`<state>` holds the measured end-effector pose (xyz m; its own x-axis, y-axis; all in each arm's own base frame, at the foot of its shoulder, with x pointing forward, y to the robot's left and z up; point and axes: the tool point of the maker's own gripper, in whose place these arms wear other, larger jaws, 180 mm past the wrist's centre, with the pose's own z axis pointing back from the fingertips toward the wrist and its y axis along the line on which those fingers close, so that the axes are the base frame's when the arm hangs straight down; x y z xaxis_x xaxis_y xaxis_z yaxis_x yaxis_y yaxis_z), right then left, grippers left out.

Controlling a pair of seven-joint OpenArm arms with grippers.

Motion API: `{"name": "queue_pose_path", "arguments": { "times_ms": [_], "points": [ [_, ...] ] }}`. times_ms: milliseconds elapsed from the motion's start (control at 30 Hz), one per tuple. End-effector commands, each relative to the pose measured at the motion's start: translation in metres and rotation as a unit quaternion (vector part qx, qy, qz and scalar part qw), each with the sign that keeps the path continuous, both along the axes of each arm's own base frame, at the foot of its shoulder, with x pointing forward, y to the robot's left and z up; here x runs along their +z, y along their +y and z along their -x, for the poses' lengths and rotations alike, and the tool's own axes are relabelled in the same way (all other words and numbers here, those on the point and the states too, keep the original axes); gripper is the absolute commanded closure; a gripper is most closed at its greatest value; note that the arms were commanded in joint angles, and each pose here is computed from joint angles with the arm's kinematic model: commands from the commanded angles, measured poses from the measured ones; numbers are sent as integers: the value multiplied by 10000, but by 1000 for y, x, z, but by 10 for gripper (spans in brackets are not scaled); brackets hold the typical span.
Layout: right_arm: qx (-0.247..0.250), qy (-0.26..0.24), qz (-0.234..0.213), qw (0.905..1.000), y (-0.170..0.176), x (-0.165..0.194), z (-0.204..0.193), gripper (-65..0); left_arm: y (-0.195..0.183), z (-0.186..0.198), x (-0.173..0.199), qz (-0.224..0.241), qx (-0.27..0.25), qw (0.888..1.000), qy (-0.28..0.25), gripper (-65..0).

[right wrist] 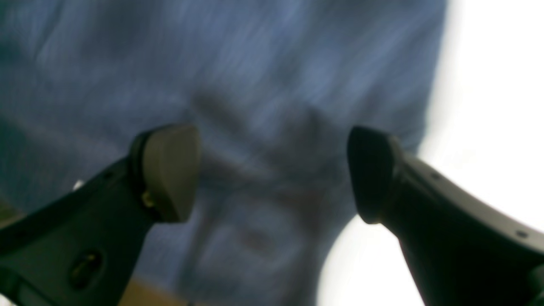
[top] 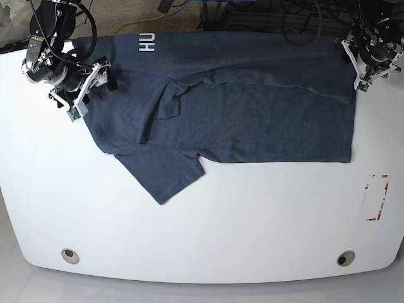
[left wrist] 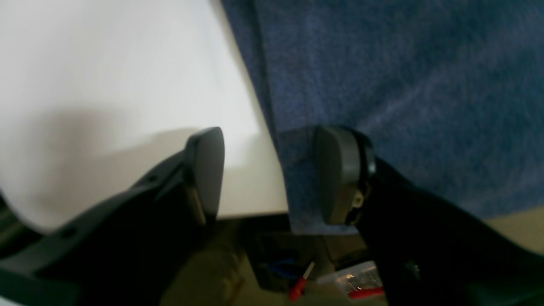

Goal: Fold the T-shirt properly
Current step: 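Move both grippers to the shirt's side edges and grasp them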

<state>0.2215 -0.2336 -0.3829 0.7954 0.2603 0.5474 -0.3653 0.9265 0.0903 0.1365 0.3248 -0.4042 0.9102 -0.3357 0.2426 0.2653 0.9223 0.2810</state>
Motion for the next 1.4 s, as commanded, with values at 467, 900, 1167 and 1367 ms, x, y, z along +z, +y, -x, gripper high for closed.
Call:
{"name": "queue_pose_path", "arguments": {
  "times_ms": [467,900,1167,1367],
  "points": [
    [-584,-380,-380,9968,-46,22,-139,-506,1,-50,45,-255,-144,9953,-920,-325],
    [-630,-299,-694,9951,-13,-3,-196,-355,2,-48,44,-261,-131,9955,-900,-325],
    [-458,-178,-811,9955,20,-16,-196,-417,2,-50,45,-257,-131,9954,-916,-332],
    [-299,-79,-913,9953,49,-25,-194,-417,3,-61,49,-306,-66,9952,-930,-332]
  ]
}}
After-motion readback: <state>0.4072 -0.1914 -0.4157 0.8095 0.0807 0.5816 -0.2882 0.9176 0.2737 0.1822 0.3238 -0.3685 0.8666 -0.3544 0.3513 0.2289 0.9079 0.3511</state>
